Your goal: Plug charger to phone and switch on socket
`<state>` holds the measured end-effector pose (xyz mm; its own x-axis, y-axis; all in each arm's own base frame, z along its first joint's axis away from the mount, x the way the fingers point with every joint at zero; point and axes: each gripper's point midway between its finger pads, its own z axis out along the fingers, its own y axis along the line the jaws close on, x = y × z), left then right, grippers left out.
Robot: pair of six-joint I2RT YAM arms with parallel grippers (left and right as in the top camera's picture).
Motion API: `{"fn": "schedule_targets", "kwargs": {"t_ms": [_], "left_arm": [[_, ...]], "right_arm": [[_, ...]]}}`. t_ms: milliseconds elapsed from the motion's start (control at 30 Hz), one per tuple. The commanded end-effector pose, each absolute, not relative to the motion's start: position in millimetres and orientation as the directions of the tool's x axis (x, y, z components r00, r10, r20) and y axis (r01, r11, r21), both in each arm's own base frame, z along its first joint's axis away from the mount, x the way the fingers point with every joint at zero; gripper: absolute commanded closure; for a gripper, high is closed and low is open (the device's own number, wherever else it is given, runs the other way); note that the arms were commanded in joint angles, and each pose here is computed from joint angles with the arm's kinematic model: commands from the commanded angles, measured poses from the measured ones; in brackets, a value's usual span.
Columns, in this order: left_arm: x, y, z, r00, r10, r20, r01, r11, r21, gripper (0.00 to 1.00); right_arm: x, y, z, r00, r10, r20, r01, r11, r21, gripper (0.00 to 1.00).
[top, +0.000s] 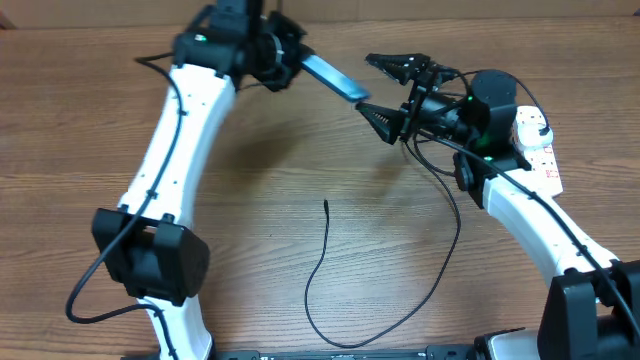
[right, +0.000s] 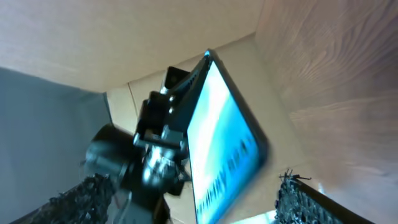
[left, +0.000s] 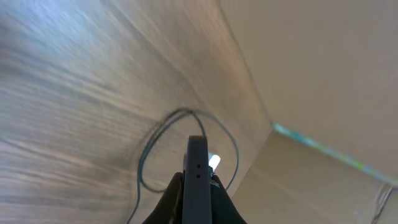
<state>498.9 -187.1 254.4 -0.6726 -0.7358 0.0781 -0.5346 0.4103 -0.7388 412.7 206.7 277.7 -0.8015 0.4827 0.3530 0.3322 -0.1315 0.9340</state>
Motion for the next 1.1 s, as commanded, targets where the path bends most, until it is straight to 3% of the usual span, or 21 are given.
{"fn": "schedule_targets", "kwargs": {"t_ms": [0, 33, 267, 533, 633, 933, 1067], "left_arm": [[504.1, -165.1, 267.3, -0.738, -0.670, 0.082, -0.456, 0.405, -0.792, 0.96], [504.1, -158.7, 270.6, -0.755, -0.650, 0.085, -0.435, 0.401, -0.806, 0.96], [496.0, -114.8, 294.6, -0.869, -0.494, 0.017, -0.230, 0.374, -0.899, 0.96], [485.1, -79.8, 301.0, -0.893, -0.451, -0.017, -0.157, 0.347, -0.925, 0.96], [486.7, -70.1, 301.0, -0.884, -0.468, -0.021, -0.161, 0.345, -0.925, 0.96], [489.4, -61.1, 301.8, -0.876, -0.480, -0.044, -0.146, 0.352, -0.925, 0.96], [490.1, -61.1, 302.7, -0.880, -0.470, -0.074, -0.117, 0.365, -0.924, 0.95]], "right_arm": [[401.4, 204.9, 289.1, -0.893, 0.424, 0.149, 0.151, -0.029, 0.988, 0.06], [399.0, 204.8, 285.5, -0.905, 0.412, 0.109, 0.120, 0.000, 0.993, 0.00], [387.8, 204.3, 245.4, -0.930, 0.362, -0.061, 0.009, 0.187, 0.982, 0.00], [389.6, 200.4, 225.4, -0.916, 0.379, -0.133, -0.019, 0.291, 0.957, 0.01], [390.8, 200.9, 212.2, -0.907, 0.391, -0.159, 0.003, 0.381, 0.924, 0.01], [374.7, 200.9, 185.8, -0.889, 0.322, -0.324, 0.062, 0.788, 0.612, 0.01], [351.6, 205.9, 164.6, -0.903, 0.249, -0.351, 0.070, 0.889, 0.452, 0.00]]}}
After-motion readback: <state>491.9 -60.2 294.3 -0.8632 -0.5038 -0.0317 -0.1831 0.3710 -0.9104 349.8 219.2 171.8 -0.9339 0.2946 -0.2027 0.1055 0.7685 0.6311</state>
